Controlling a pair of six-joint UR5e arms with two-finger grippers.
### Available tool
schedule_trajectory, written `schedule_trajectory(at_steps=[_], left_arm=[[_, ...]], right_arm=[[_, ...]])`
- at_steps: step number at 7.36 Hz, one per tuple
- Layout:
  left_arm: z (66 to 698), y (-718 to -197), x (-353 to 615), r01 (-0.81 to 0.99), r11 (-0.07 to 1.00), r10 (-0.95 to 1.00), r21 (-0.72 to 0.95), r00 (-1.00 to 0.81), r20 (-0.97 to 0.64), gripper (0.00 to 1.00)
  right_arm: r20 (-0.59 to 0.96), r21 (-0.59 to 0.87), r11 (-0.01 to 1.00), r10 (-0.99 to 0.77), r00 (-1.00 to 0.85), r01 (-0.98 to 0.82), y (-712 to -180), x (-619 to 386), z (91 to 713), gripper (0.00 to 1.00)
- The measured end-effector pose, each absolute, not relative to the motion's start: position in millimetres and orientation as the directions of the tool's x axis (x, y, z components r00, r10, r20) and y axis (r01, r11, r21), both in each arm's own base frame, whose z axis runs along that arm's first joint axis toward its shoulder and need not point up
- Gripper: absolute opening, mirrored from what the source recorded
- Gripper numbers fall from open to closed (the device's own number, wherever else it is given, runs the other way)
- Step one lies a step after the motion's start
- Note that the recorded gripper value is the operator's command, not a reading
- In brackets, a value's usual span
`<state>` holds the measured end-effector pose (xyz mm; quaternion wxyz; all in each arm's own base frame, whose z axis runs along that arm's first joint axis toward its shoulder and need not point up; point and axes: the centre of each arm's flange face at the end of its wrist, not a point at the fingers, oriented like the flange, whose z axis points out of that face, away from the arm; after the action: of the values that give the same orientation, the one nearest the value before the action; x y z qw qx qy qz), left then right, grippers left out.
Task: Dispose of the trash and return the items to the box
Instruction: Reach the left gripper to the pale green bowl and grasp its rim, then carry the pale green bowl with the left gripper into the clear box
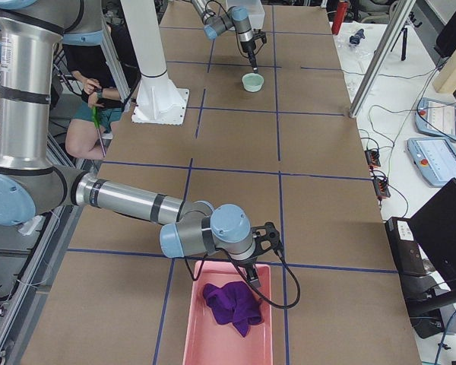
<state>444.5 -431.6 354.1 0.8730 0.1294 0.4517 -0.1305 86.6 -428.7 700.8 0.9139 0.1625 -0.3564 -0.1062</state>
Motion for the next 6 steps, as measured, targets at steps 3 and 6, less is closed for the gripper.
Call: schedule_trajectory(at_steps=[3, 6], left_arm=[[358.7, -423.1, 463.0, 0.346, 0.933, -0.129, 0.1, 0.582, -0.803, 0.0], [342.9, -419.0, 446.3, 0.312, 0.937, -0.064, 0.156, 0.594, -0.802, 0.0]], right_arm=[[0.618, 0.369, 0.926, -0.309, 0.723, 0.08, -425.9, 86.3, 703.1, 1.0], [0.617, 0.371, 0.925, -0.31, 0.723, 0.08, -422.2, 86.3, 705.2, 1.0]])
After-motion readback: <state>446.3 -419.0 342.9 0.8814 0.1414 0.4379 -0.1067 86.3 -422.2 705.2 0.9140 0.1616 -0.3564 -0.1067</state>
